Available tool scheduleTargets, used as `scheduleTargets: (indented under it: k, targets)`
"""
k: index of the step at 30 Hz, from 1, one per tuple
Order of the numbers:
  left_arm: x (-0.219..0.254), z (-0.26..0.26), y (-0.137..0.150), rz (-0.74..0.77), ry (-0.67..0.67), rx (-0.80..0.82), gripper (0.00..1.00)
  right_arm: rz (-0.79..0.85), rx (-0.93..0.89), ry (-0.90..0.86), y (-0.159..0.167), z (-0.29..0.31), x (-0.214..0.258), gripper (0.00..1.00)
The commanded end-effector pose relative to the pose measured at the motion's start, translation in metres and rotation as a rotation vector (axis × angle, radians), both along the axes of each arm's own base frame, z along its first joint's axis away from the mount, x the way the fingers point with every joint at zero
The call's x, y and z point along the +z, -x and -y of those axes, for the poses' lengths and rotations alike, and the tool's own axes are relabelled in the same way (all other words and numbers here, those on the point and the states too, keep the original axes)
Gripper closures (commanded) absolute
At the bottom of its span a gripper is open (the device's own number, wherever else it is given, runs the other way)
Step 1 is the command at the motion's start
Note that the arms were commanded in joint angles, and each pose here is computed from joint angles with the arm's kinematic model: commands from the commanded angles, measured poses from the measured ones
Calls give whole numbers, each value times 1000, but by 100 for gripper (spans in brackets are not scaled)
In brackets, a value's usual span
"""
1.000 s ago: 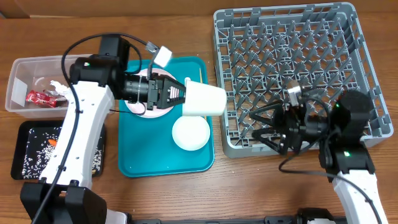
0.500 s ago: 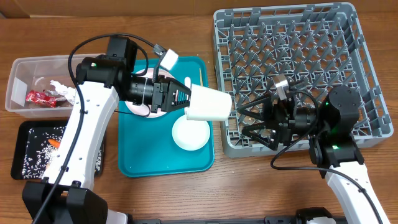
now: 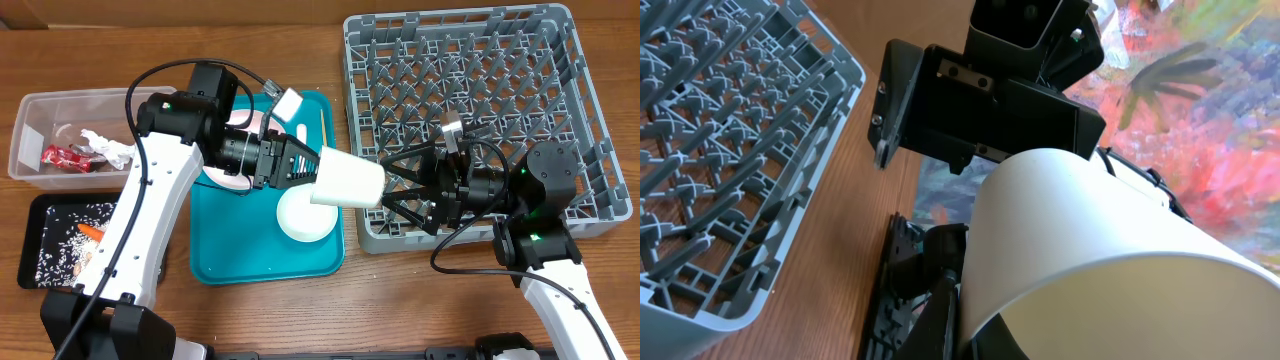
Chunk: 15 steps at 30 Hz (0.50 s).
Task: Sort waste into correct bins and load items into the dishwasher rack
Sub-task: 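Grasp the cup base with the right gripper beside the left gripper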
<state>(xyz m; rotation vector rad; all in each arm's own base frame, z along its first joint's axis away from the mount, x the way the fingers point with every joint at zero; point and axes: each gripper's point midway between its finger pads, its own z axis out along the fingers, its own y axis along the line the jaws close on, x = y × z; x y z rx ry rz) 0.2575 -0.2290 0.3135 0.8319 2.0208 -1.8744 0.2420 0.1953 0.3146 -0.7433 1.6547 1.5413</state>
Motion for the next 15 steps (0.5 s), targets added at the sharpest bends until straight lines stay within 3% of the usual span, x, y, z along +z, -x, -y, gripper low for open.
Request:
scheduleTargets:
  k: [1, 15]
  targets:
    - [10, 1, 7, 9, 21, -11, 96, 34, -4, -5, 0, -1, 9, 3]
    - [2, 5, 10, 17, -27, -22, 96, 86, 59, -9, 12, -2, 14, 0]
